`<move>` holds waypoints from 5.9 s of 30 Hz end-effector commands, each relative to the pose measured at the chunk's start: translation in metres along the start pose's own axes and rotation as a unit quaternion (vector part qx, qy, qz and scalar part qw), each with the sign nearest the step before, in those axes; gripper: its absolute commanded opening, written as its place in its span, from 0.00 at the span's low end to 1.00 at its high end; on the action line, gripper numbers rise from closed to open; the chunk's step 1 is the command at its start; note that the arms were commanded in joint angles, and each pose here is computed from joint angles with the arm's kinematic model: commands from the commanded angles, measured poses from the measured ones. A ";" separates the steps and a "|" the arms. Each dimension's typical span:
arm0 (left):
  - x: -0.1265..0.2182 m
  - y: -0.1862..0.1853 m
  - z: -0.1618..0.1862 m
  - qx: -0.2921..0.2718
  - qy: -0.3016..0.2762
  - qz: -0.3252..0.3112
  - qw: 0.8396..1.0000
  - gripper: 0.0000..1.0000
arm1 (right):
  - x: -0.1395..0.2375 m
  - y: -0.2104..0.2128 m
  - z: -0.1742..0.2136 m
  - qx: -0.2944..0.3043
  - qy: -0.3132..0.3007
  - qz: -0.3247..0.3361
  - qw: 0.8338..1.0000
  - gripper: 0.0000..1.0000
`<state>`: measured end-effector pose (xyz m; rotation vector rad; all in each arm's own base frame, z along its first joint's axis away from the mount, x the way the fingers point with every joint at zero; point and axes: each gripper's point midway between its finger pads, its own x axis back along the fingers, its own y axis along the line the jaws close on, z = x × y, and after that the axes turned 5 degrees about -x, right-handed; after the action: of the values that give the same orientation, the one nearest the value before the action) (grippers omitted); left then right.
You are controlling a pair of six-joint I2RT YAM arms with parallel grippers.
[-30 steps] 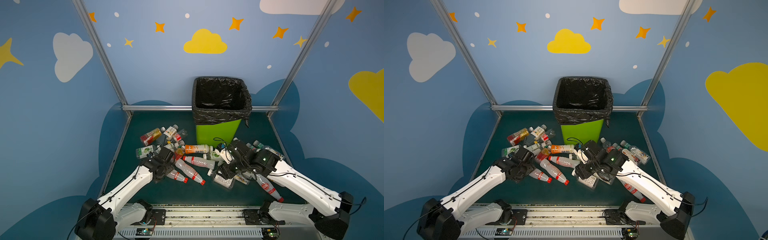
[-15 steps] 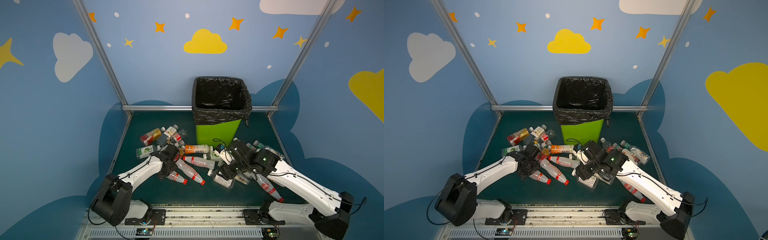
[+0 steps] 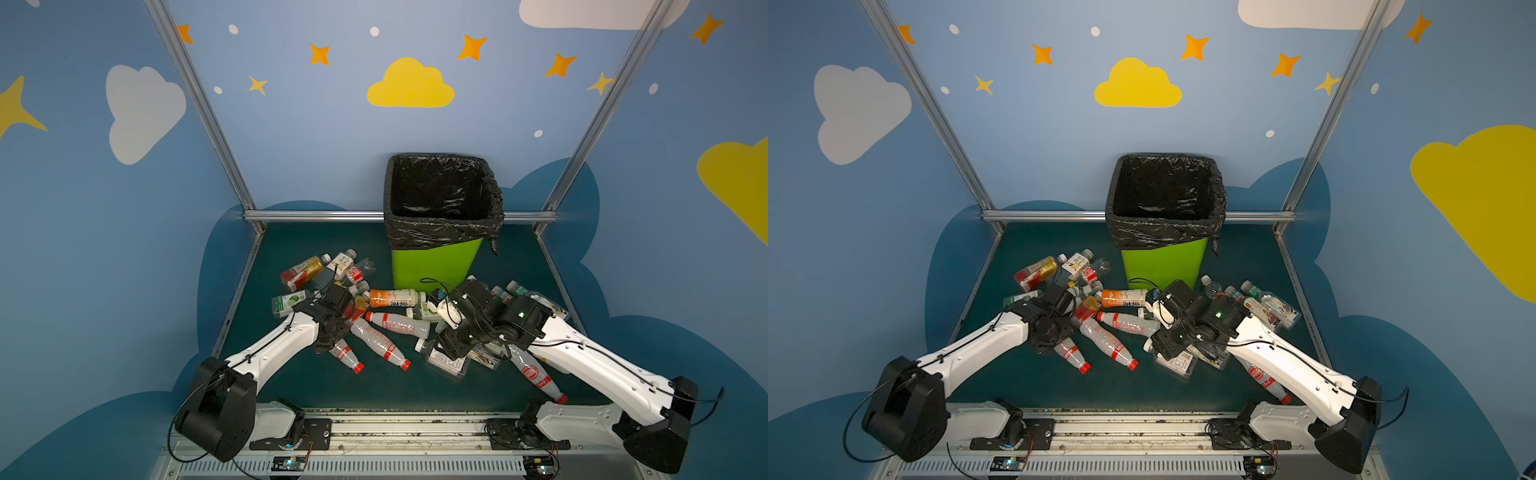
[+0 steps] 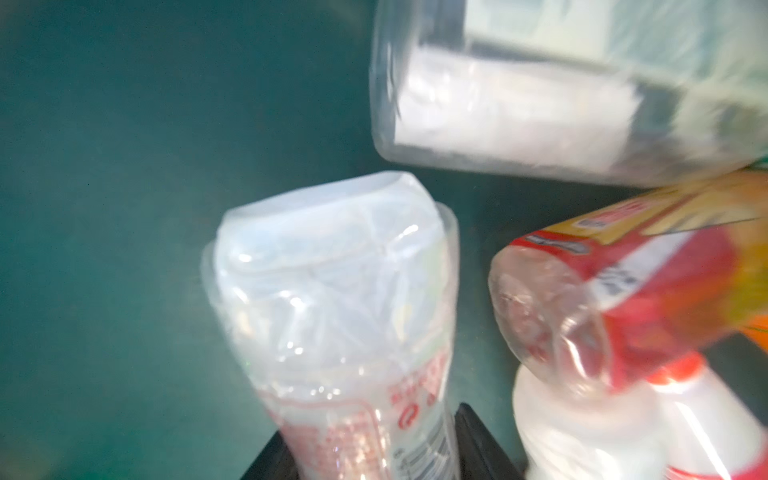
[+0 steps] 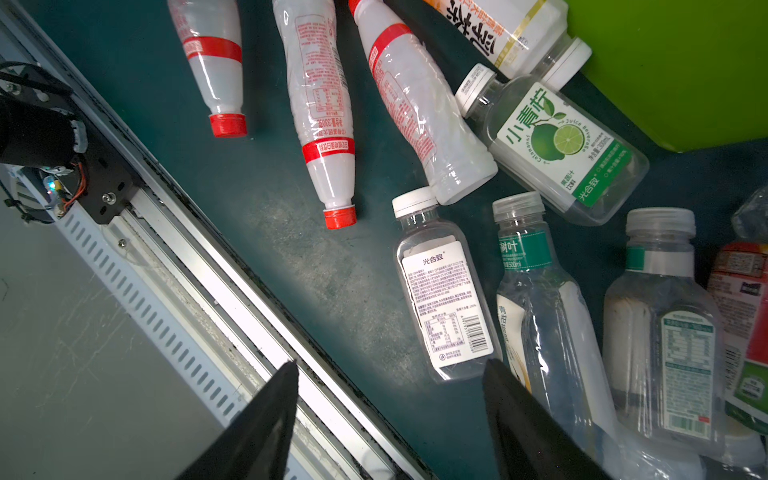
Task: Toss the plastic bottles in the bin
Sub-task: 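Lower the right gripper to the pile while the left gripper nears a red-banded white bottle, then lift the red-banded bottle over the green bin and release it with the left gripper, then lower the left gripper back while the right gripper descends on a white-capped clear bottle, then close the right gripper on the white-capped clear bottle, then lift the clear bottle over the green bin and release it with the right gripper, then lower the right gripper back while the left gripper nears a red-capped white bottle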
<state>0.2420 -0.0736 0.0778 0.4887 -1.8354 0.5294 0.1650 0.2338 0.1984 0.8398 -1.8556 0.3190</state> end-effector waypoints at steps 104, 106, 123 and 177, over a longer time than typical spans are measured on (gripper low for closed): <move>0.119 -0.001 0.018 -0.100 -0.107 0.209 0.967 1.00 | -0.145 -0.051 0.053 -0.012 0.199 0.082 0.976 0.92; 0.120 0.000 0.018 -0.099 -0.107 0.209 0.967 1.00 | -0.147 -0.048 0.053 -0.012 0.203 0.071 0.977 0.92; 0.120 0.011 0.015 -0.087 -0.118 0.195 0.970 1.00 | -0.108 -0.019 0.045 -0.009 0.172 0.046 0.984 0.64; 0.046 -0.044 0.069 -0.053 0.018 0.161 0.985 0.97 | 0.054 -0.061 0.030 -0.188 -0.050 0.019 0.981 0.63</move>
<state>0.1918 -0.1446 0.1054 0.1121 -1.8971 0.5899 0.1920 0.1440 0.2419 0.5556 -2.0418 0.0105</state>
